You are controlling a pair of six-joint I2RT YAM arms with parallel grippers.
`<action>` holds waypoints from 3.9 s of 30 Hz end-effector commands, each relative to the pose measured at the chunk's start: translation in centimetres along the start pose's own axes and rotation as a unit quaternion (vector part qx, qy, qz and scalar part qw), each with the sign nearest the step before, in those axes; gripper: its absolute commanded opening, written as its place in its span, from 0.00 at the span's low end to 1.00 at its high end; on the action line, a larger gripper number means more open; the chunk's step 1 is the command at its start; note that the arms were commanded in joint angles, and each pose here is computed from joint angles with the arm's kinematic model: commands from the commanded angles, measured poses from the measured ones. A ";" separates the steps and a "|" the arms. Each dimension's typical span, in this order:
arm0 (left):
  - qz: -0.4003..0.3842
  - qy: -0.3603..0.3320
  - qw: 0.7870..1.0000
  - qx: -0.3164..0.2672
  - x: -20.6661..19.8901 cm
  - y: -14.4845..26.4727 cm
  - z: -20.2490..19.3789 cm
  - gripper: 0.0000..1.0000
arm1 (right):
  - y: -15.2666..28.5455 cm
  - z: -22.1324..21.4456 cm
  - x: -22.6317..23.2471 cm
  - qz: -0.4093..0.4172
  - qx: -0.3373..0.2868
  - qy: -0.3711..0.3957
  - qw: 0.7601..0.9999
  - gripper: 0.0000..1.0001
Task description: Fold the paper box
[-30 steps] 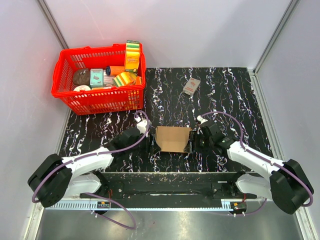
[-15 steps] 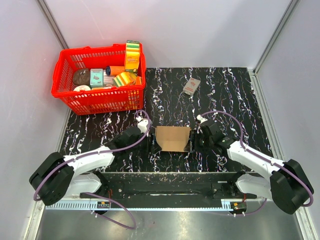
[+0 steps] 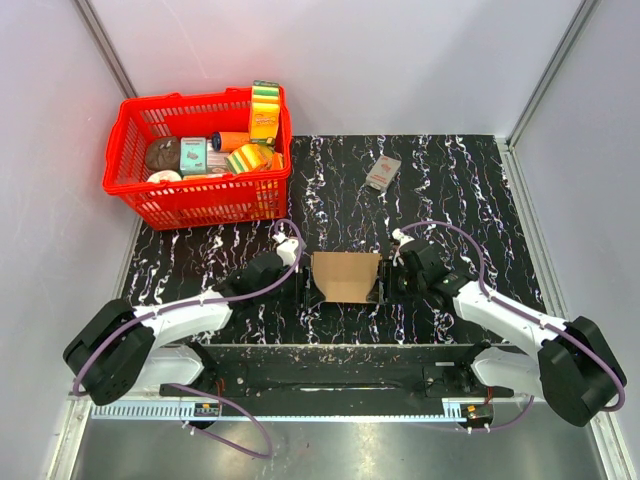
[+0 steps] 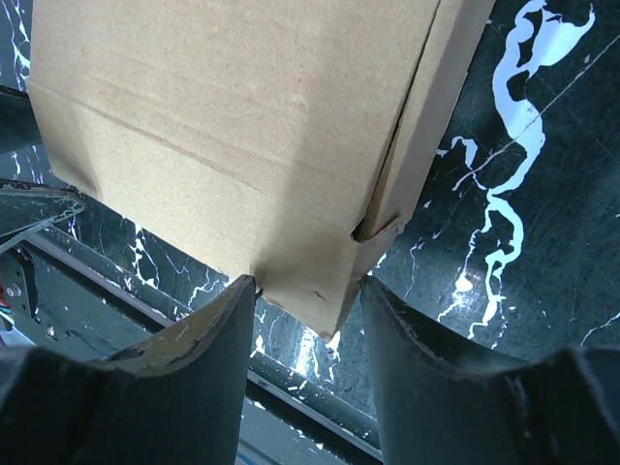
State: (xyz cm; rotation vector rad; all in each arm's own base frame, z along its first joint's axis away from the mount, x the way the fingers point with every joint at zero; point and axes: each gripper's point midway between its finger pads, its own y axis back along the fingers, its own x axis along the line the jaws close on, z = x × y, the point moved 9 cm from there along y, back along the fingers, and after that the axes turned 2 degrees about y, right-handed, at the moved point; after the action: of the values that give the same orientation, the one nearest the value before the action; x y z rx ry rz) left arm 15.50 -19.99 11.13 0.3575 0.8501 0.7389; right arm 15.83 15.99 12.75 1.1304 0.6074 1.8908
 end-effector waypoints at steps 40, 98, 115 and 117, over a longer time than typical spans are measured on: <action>-0.074 0.008 0.997 -0.033 -2.2 -0.1 2.0 0.39 | -0.1 1.1 1.4 0.041 -0.015 -0.001 0.999 0.48; -0.046 0.027 0.998 -0.014 -1.2 0.6 1.5 0.50 | 1.5 2.0 2.2 0.042 -0.024 0.005 0.999 0.56; -0.014 0.021 1.000 -0.013 -1.2 3.7 2.1 0.78 | 3.3 2.8 2.2 -0.003 -0.031 0.017 0.999 0.75; -0.024 0.019 0.999 -0.021 -1.6 4.2 2.5 0.78 | 3.5 2.9 2.3 -0.001 -0.035 0.017 0.999 0.76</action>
State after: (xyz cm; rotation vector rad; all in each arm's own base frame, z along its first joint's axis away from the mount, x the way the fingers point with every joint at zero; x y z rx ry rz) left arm 14.01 -17.81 12.58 0.3832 0.9423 0.7382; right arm 15.86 15.79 15.80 1.1162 0.6099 1.8784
